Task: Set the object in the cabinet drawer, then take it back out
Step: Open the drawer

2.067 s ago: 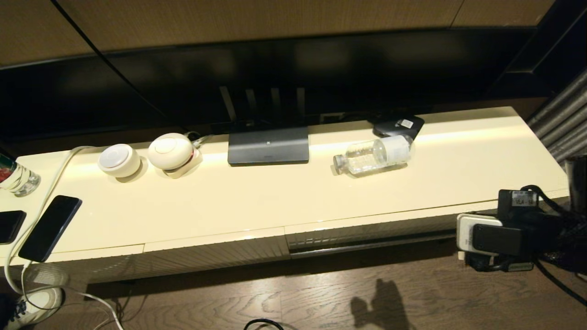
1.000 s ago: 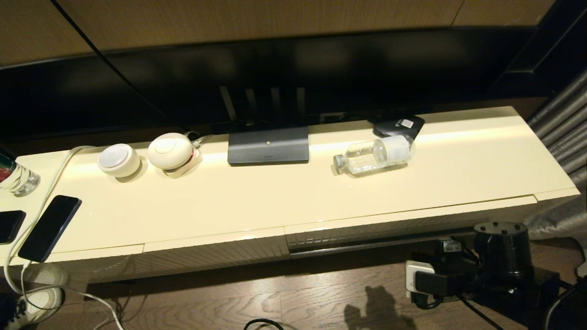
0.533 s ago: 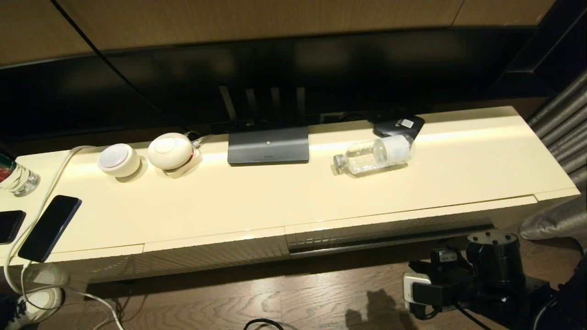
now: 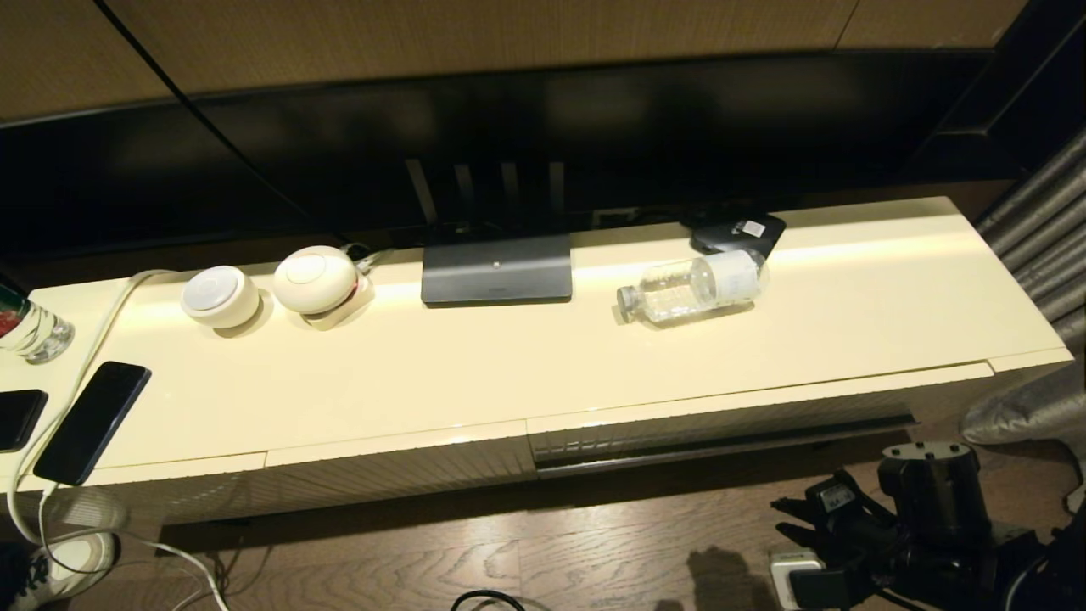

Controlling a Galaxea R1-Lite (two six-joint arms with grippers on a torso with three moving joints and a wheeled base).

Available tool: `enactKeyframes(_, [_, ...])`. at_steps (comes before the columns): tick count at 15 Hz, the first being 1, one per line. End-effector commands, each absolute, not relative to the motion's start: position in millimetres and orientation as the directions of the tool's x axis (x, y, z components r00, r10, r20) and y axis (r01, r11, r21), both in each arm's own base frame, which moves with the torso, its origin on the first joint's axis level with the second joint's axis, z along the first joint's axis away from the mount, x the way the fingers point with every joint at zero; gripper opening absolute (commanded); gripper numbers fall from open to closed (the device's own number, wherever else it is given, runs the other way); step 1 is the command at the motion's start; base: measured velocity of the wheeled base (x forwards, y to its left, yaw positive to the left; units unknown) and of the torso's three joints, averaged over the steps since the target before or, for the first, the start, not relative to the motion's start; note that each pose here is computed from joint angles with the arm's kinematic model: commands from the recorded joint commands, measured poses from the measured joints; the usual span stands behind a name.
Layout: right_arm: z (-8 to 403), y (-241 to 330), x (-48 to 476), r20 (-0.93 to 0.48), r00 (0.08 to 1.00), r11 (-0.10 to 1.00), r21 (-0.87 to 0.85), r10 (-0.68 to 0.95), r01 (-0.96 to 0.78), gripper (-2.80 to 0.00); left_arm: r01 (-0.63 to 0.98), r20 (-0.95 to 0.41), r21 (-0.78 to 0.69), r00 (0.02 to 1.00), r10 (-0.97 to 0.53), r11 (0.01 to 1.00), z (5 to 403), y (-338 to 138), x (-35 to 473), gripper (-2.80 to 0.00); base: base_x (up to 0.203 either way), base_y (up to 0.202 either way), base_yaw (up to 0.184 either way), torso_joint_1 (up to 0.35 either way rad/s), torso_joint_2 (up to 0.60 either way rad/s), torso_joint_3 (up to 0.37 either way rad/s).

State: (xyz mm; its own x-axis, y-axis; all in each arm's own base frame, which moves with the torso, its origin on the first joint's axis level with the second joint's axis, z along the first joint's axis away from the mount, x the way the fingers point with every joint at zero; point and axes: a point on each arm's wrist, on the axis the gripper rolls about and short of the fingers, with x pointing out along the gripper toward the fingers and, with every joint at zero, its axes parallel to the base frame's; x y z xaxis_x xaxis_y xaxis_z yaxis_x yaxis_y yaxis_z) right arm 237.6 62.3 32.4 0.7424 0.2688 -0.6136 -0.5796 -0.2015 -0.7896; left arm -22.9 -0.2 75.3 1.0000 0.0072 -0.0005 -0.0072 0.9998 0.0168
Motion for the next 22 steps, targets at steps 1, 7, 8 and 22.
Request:
enactKeyframes(1, [26.8,58.4,238.6,-0.631,0.734,-0.211,-0.775,0.251,-0.595,0.00,-0.008,-0.005,0.017,1.000,0.008,1.000,74.5,-0.2,-22.6,-2.80,0.000,0.000,0.000,0.000,0.00,0.000])
enactKeyframes(7, [20.3,49.0,240.1,-0.653,0.722,-0.270,-0.755,0.229,-0.597,0.00,-0.008,-0.005,0.017,1.000,0.008,1.000,74.5,-0.2,-22.6,-2.80,0.000,0.000,0.000,0.000,0.00,0.000])
enactKeyframes(8, [16.4,49.1,240.9,-0.663,0.713,-0.275,-0.746,0.226,-0.607,0.00,-0.009,-0.005,0.017,1.000,0.009,1.000,74.5,-0.2,-22.6,-2.80,0.000,0.000,0.000,0.000,0.00,0.000])
enactKeyframes(22, [-5.8,55.8,277.3,-0.667,0.716,-0.215,-0.745,0.207,-0.631,0.00,-0.008,-0.005,0.017,1.000,0.008,1.000,74.5,-0.2,-22.6,-2.80,0.000,0.000,0.000,0.000,0.00,0.000])
